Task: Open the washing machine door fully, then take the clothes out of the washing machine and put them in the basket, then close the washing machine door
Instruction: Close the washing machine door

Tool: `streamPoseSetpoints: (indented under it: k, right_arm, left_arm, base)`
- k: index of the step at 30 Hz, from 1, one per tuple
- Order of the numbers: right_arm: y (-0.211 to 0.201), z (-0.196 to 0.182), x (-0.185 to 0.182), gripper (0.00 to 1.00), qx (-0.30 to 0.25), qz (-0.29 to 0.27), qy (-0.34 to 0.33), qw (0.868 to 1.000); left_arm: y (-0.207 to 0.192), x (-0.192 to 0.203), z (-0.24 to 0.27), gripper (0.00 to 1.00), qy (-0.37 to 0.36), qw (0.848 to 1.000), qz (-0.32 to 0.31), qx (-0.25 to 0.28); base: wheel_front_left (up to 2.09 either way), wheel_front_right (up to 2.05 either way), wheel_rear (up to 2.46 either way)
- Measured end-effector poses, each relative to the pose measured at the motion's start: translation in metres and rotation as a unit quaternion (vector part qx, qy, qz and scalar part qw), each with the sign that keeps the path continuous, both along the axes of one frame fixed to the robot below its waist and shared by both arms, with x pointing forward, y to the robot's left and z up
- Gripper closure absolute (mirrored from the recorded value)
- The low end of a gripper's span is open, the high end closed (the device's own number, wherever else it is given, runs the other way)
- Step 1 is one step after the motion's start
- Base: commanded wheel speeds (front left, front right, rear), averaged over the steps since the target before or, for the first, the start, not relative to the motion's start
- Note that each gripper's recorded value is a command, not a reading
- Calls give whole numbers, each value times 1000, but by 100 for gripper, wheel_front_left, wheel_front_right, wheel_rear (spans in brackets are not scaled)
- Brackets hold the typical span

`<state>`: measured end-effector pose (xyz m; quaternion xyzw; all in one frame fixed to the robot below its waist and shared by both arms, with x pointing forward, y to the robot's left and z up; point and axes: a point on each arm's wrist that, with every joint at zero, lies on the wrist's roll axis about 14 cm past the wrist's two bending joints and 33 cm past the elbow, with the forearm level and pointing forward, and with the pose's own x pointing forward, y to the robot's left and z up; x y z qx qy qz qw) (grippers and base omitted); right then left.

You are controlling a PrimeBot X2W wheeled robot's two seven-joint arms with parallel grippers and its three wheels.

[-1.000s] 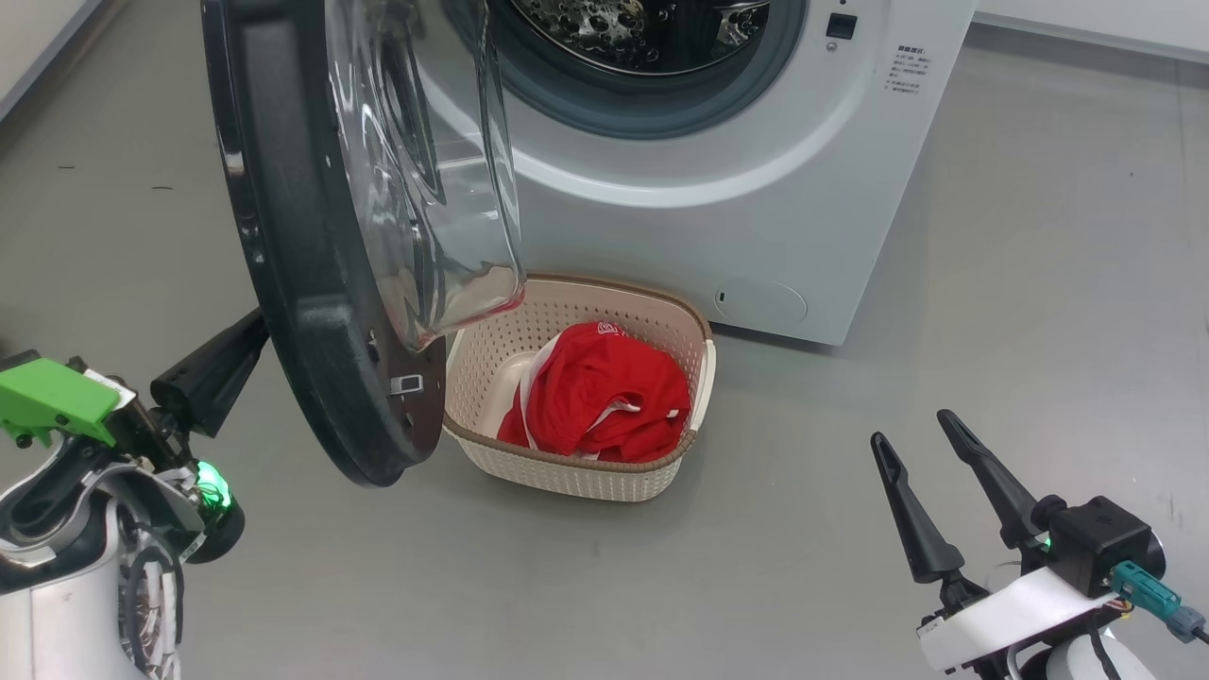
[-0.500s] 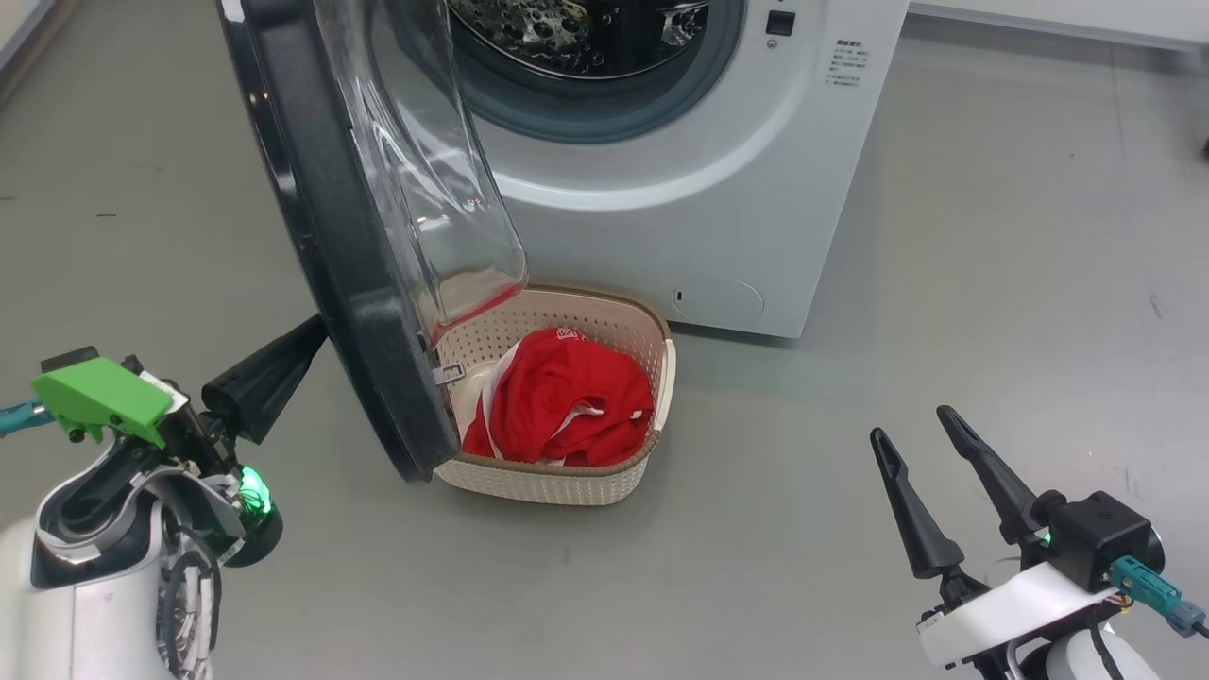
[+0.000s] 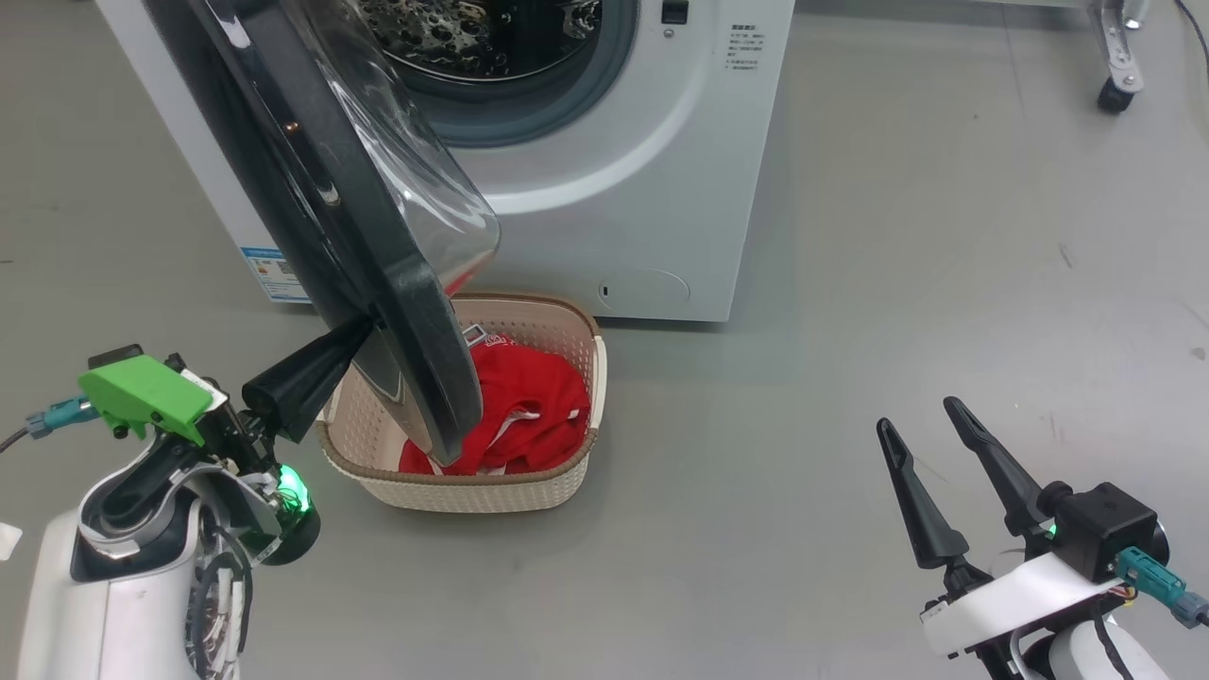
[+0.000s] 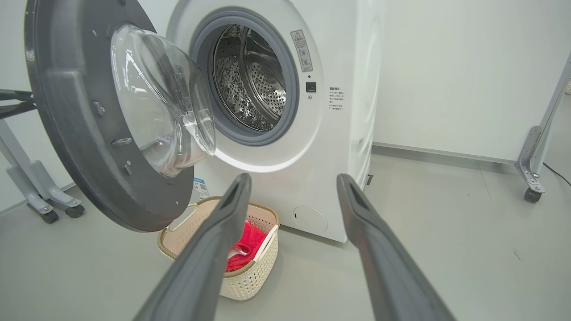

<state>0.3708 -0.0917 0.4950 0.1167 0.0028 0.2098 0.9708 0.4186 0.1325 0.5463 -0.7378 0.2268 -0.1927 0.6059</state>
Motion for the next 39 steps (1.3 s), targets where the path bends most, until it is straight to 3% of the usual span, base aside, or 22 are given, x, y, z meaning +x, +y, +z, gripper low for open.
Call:
streamPoseSetpoints:
  k: [11, 18, 39]
  right_arm:
    - [-40, 1, -6, 0, -4, -62, 0, 998]
    - [-58, -1, -13, 0, -8, -92, 5, 996]
    - [-101, -4, -29, 0, -9, -164, 14, 986]
  left_arm:
    - [-50, 19, -3, 100, 15, 999, -34, -40]
    - [-63, 36, -7, 100, 40, 996, -14, -78]
    - [-98, 93, -6, 100, 78, 990, 68, -94]
  base:
    - [0, 0, 0]
    - [0, 0, 0]
    - [0, 0, 0]
